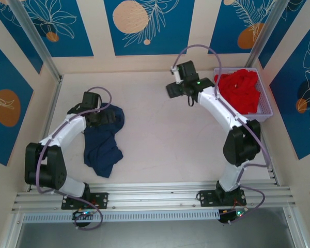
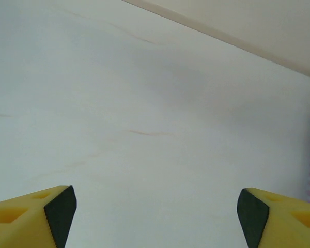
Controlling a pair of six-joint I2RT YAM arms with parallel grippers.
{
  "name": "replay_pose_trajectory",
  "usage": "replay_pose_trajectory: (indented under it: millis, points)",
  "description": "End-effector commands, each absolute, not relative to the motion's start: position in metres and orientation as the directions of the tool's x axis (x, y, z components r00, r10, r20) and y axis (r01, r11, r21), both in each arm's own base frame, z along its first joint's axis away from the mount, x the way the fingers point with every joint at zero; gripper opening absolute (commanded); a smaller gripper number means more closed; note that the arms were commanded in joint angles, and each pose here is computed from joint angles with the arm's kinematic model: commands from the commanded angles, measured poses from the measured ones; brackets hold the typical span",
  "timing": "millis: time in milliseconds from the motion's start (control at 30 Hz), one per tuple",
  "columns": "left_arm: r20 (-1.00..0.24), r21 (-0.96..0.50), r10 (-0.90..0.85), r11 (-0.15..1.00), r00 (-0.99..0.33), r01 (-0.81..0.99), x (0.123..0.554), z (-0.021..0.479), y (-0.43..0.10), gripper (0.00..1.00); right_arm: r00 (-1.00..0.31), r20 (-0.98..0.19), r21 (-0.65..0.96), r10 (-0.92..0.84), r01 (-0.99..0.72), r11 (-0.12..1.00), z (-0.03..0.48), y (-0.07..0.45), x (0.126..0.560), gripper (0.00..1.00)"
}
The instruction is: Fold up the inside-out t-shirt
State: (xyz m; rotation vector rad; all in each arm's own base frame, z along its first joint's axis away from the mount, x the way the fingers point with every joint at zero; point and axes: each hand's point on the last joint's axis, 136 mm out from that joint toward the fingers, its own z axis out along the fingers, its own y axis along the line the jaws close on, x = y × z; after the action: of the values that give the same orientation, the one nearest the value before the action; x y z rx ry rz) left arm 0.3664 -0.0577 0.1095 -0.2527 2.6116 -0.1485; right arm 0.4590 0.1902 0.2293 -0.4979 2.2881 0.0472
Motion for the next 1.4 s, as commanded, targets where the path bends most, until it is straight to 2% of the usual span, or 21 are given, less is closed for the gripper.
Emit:
replay_pose_trajectory:
  millis: [0, 67, 167, 233, 300, 367, 433, 533, 867, 900, 933, 1033, 1100, 1133, 1233, 1367]
  points:
    - [-0.486, -0.113, -0.157, 0.987, -0.860, -0.116, 0.386, 0.104, -0.060, 0.87, -0.704, -0.664, 0.110, -0.252, -0.425, 0.899, 0.194, 0.229, 0.439, 0.84]
    - [-0.484, -0.117, -0.146, 0.988, -0.863, -0.101, 0.398, 0.096, -0.064, 0.72, -0.736, -0.633, 0.190, -0.240, -0.448, 0.874, 0.182, 0.247, 0.428, 0.83]
    - [-0.473, -0.125, -0.114, 0.990, -0.874, -0.062, 0.413, 0.090, -0.073, 0.40, -0.768, -0.597, 0.233, -0.234, -0.445, 0.864, 0.168, 0.257, 0.419, 0.82]
    - [-0.516, -0.161, -0.093, 0.987, -0.852, -0.011, 0.419, 0.108, -0.086, 0.19, -0.777, -0.591, 0.280, -0.215, -0.448, 0.849, 0.168, 0.261, 0.411, 0.81]
    - [-0.589, -0.248, -0.096, 0.966, -0.803, 0.067, 0.417, 0.138, -0.106, 0.09, -0.775, -0.603, 0.371, -0.187, -0.481, 0.795, 0.175, 0.274, 0.399, 0.81]
    - [-0.646, -0.309, -0.130, 0.945, -0.752, 0.102, 0.411, 0.164, -0.113, 0.08, -0.777, -0.609, 0.486, -0.159, -0.525, 0.699, 0.177, 0.297, 0.387, 0.81]
    - [-0.663, -0.288, -0.149, 0.955, -0.734, 0.067, 0.401, 0.174, -0.103, 0.05, -0.800, -0.583, 0.574, -0.144, -0.531, 0.623, 0.170, 0.322, 0.382, 0.81]
    - [-0.658, -0.257, -0.144, 0.966, -0.739, 0.040, 0.390, 0.173, -0.094, 0.04, -0.815, -0.563, 0.612, -0.140, -0.524, 0.592, 0.153, 0.352, 0.388, 0.82]
    - [-0.654, -0.301, -0.151, 0.951, -0.741, 0.072, 0.378, 0.182, -0.101, 0.03, -0.821, -0.544, 0.685, -0.172, -0.553, 0.474, 0.111, 0.453, 0.393, 0.83]
    - [-0.655, -0.300, -0.150, 0.951, -0.740, 0.072, 0.377, 0.184, -0.100, 0.03, -0.821, -0.543, 0.688, -0.175, -0.555, 0.466, 0.108, 0.460, 0.394, 0.79]
    - [-0.655, -0.299, -0.152, 0.952, -0.740, 0.069, 0.376, 0.185, -0.100, 0.03, -0.822, -0.541, 0.698, -0.179, -0.558, 0.449, 0.106, 0.466, 0.395, 0.70]
    - [-0.663, -0.311, -0.161, 0.948, -0.731, 0.073, 0.375, 0.194, -0.101, 0.03, -0.815, -0.555, 0.712, -0.165, -0.568, 0.413, 0.116, 0.471, 0.401, 0.31]
    - [-0.672, -0.333, -0.166, 0.938, -0.722, 0.094, 0.374, 0.205, -0.106, 0.03, -0.801, -0.580, 0.693, -0.148, -0.581, 0.426, 0.133, 0.456, 0.407, 0.05]
    - [-0.682, -0.352, -0.173, 0.929, -0.711, 0.112, 0.374, 0.214, -0.109, 0.03, -0.793, -0.595, 0.678, -0.134, -0.585, 0.446, 0.146, 0.442, 0.410, 0.00]
    - [-0.716, -0.419, -0.181, 0.884, -0.674, 0.208, 0.371, 0.249, -0.132, 0.05, -0.755, -0.649, 0.624, -0.090, -0.597, 0.504, 0.201, 0.386, 0.410, 0.00]
    - [-0.763, -0.433, -0.123, 0.826, -0.635, 0.360, 0.365, 0.293, -0.185, 0.06, -0.733, -0.675, 0.540, -0.087, -0.570, 0.619, 0.255, 0.309, 0.386, 0.00]
